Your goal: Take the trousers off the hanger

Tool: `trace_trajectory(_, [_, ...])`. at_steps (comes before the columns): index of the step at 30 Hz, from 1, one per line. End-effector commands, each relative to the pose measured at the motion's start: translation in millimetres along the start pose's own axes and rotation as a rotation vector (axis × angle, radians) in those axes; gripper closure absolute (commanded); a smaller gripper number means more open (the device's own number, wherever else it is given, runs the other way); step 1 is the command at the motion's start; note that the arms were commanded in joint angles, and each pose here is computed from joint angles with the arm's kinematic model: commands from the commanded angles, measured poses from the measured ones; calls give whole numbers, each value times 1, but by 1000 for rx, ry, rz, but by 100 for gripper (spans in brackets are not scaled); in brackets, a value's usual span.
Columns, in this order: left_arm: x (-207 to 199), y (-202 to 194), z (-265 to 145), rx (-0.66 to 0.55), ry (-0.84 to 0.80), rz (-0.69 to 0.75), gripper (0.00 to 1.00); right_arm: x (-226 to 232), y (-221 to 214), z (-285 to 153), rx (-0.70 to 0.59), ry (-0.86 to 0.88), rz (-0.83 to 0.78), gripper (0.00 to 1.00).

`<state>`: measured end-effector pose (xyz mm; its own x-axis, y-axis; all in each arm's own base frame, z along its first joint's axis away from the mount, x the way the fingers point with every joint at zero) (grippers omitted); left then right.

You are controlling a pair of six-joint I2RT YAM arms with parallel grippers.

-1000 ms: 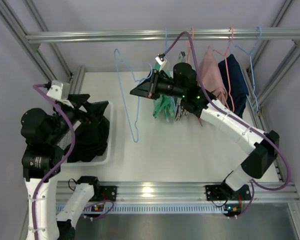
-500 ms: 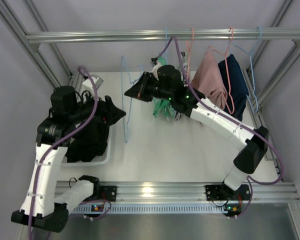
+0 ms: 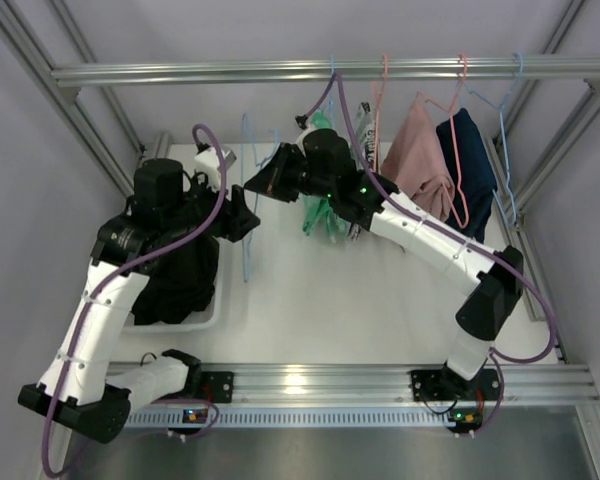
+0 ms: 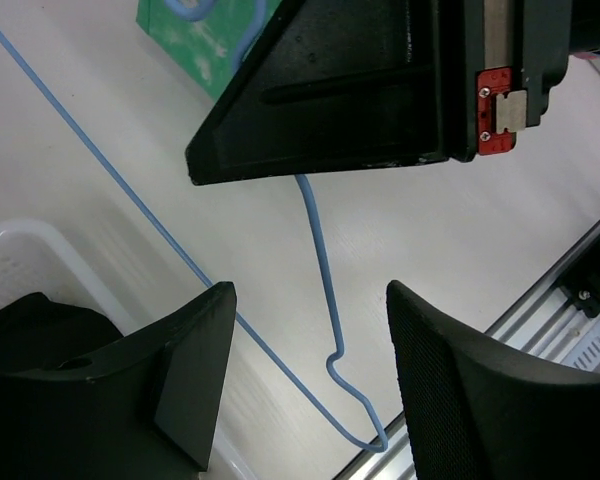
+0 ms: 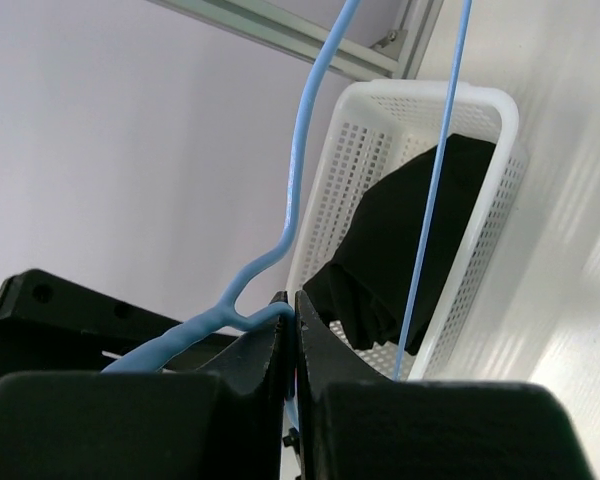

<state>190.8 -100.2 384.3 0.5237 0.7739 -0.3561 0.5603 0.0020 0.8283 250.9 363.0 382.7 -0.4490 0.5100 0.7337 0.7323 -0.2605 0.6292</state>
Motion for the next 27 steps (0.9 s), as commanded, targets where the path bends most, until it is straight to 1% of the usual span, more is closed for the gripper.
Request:
trace_trajectory(1, [-4,9,3,-43,31,58,34,24,8,-1,-45,48,-3,100])
trace_trajectory(3, [-5,9,6,-45,61,103,36,23,7,1,-42,43,-3,100])
trace_trajectory(4, [-3,10,9,-49,99,119,43,24,6,1,-43,42,-2,100])
trace_trajectory(5, [-2,10,10,-50,122,121,43,25,7,1,-45,42,0,100])
trace_trajectory(6, [-1,11,11,-54,145,123,51,24,6,2,-43,38,0,100])
trace_trajectory(8, [2,10,18,-43,196,137,56,25,7,2,-45,42,3,100])
trace_trajectory(9, [2,10,20,-44,207,145,61,25,7,2,-47,44,1,100])
trace_trajectory(11, [0,9,24,-38,200,158,63,25,7,3,-46,50,2,100])
trace_trajectory(14, [1,8,26,-51,205,146,75,24,6,3,-40,53,2,100])
trace_trajectory(15, [2,9,26,-68,217,144,81,24,5,3,-38,57,0,100])
trace_trajectory(16, [2,9,26,-75,219,131,92,24,5,2,-38,57,0,100])
trace_trajectory(17, [2,6,25,-80,218,123,97,23,4,2,-37,56,-1,100])
trace_trajectory(18, [1,6,24,-84,215,113,100,24,4,1,-33,61,-2,100])
trace_trajectory(19, [0,6,22,-89,209,113,100,22,2,2,-28,59,-1,100])
trace_trajectory(20, [-1,4,22,-91,206,79,100,22,2,2,-26,62,3,100])
trace_trajectory(21, [-2,4,20,-96,204,68,100,22,2,1,-16,76,3,89])
trace_trajectory(22, [-1,4,18,-104,202,42,100,22,1,1,-19,100,-2,81])
trace_trajectory(23, [0,5,15,-111,205,27,100,22,2,0,-19,112,-1,70])
trace_trajectory(24, [0,5,14,-116,209,12,100,22,3,-2,-19,121,-9,46])
trace_trajectory(25, [1,5,9,-135,210,-7,100,23,4,-5,-23,124,-14,38])
trace_trajectory(26, [0,6,6,-148,203,-13,100,23,5,-7,-30,126,-26,25])
trace_trajectory(27, [-1,6,4,-157,198,-19,100,22,6,-10,-34,131,-34,16])
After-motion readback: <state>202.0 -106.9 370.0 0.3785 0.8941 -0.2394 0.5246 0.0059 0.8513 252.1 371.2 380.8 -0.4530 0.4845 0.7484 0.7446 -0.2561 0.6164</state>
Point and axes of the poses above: each gripper's point midway between its finger pads, its own z axis out along the fingers, its own x axis along the line the jaws close on, y = z × x, the point moved 10 cm from there along -z, back along the fingers, and after that the axes turned 10 degrees about -z, right-handed, at the moved point
